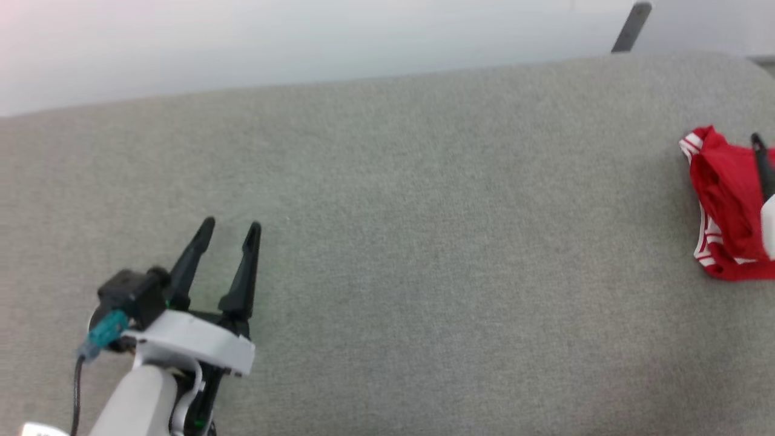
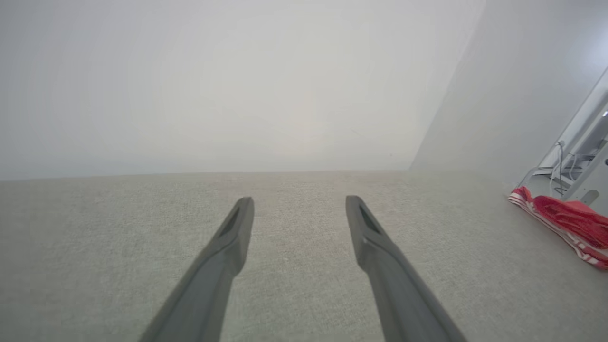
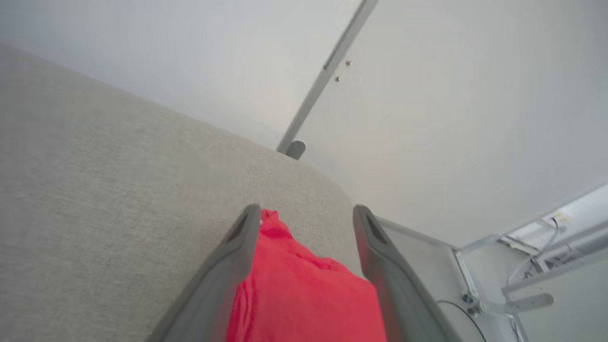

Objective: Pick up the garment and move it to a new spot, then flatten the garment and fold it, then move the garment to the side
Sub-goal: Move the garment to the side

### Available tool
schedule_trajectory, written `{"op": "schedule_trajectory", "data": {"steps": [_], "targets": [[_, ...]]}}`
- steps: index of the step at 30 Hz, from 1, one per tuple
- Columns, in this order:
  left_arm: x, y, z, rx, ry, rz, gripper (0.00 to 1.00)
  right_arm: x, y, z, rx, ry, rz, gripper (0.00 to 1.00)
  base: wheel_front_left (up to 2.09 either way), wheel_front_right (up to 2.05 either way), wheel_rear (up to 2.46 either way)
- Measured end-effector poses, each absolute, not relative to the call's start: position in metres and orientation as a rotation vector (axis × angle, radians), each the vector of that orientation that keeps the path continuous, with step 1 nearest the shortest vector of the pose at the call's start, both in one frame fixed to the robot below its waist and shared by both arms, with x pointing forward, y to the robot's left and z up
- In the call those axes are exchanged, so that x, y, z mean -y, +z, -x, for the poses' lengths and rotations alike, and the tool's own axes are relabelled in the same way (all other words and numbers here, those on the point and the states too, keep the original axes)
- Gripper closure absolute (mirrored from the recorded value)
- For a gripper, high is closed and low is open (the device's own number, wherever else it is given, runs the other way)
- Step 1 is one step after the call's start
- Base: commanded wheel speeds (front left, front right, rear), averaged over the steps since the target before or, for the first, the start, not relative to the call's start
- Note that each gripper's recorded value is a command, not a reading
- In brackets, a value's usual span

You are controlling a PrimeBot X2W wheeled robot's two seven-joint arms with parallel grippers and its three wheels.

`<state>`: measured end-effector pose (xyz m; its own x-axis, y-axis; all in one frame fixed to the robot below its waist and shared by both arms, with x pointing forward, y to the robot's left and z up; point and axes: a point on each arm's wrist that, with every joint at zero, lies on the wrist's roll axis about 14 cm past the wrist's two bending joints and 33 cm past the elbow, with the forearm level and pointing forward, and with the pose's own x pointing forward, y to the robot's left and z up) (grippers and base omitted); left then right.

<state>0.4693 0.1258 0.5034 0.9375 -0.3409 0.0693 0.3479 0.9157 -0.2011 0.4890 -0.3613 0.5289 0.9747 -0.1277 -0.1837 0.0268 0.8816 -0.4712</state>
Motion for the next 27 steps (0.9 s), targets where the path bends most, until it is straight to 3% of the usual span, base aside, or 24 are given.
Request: {"op": "schedule_trajectory", "data": {"steps": [27], "targets": [[-0.244, 0.517, -0.362, 0.088, -0.010, 0.193, 0.00, 0.237, 0.514, -0.419, -0.002, 0.106, 0.180, 0.00, 0.00, 0.00, 0.00]]}}
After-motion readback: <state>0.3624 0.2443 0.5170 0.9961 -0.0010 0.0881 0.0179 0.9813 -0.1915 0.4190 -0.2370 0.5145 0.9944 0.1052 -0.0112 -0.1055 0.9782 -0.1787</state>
